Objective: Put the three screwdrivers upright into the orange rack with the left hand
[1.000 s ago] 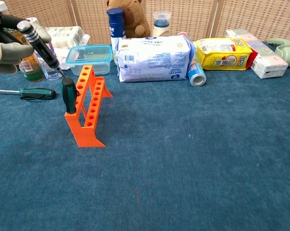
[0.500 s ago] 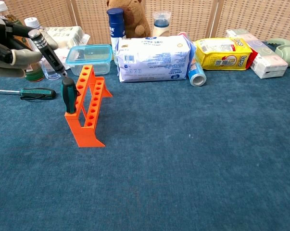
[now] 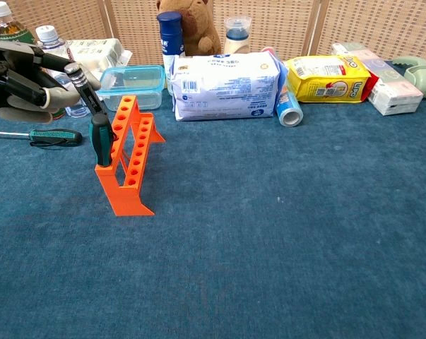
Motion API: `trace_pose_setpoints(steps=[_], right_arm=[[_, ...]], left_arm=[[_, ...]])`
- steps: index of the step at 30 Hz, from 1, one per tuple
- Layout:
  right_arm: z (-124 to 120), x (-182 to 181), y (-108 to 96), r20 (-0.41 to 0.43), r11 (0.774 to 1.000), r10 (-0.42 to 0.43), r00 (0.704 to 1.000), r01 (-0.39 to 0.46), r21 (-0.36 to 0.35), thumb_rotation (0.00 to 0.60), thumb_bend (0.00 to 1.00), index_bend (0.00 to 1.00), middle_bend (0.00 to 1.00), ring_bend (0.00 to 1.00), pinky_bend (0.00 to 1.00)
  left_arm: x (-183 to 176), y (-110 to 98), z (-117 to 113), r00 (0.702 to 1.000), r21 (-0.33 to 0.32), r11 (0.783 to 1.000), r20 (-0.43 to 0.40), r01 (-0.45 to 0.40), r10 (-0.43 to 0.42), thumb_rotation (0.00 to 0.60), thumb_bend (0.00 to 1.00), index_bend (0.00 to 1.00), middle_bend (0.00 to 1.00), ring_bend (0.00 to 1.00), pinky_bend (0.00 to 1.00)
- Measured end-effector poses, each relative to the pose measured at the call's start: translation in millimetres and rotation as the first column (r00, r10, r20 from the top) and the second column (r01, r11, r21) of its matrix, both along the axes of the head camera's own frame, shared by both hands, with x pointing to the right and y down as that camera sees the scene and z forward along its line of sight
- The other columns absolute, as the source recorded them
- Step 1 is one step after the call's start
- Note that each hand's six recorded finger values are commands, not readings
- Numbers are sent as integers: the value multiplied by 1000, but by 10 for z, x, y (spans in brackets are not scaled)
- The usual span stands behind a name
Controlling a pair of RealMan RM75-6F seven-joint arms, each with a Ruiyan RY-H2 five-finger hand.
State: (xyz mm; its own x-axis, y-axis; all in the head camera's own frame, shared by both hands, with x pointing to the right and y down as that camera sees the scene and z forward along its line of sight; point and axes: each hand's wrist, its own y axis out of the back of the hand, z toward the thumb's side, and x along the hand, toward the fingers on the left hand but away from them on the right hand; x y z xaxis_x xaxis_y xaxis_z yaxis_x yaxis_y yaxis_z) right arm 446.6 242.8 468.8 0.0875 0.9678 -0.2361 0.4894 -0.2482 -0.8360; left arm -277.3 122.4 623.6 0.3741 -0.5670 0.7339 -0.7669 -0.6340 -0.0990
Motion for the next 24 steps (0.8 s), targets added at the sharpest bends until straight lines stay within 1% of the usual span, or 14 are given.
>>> trace_pose_setpoints(steps=[9,15,24], right_arm=[[-7,4,-10,2,1000,4,1000,-4,3,600,38,71,157,87,23],[-16,13,-10,3,1000,8,1000,-8,5,600,39,70,157,87,23],[-26,13,-8,4,1000,9,1000,-9,6,600,39,71,157,87,23]], left_arm=[[60,-17,51,998,4,1000,48,-31,31,600,530,500,977,976,950],[80,-13,72,997,15,999,72,-33,32,600,531,501,978,976,950],[131,23,66,997,5,999,69,-43,43,600,529,500,973,976,951]])
